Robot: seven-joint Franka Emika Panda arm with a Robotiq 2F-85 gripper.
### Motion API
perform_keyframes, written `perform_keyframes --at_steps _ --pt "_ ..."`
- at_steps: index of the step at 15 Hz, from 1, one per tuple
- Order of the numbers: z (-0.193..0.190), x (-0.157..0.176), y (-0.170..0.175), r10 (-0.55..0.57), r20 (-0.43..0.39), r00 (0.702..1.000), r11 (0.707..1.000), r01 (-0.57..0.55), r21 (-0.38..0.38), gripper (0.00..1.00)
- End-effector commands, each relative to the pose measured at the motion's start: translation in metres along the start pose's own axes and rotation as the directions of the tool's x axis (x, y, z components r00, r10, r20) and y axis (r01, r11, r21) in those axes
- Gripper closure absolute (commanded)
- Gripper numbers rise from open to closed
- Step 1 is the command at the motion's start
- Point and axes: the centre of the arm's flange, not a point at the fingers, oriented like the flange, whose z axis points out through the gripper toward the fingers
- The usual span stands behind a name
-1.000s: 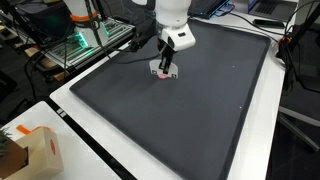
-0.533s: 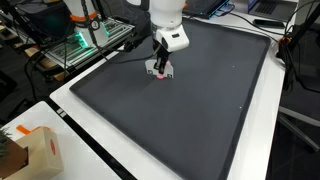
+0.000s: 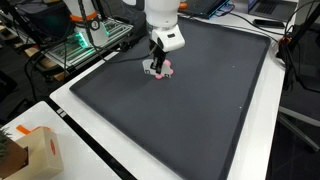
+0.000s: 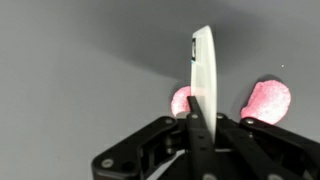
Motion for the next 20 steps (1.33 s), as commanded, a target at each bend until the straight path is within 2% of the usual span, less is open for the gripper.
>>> perform_keyframes --at_steps 1,10,16,20 --pt "0.029 0.0 -0.01 -0.056 0.006 0.998 0.998 0.056 0.013 0.99" --pt "0.02 0.048 -0.044 -0.195 0.001 0.981 0.979 0.194 -0.055 0.99" --pt "0.015 0.069 -0.053 -0.218 -0.035 0.975 0.974 0.216 -0.067 0.99" --pt "0.02 0.074 -0.049 -0.219 -0.015 0.976 0.972 0.217 -0.089 0.99"
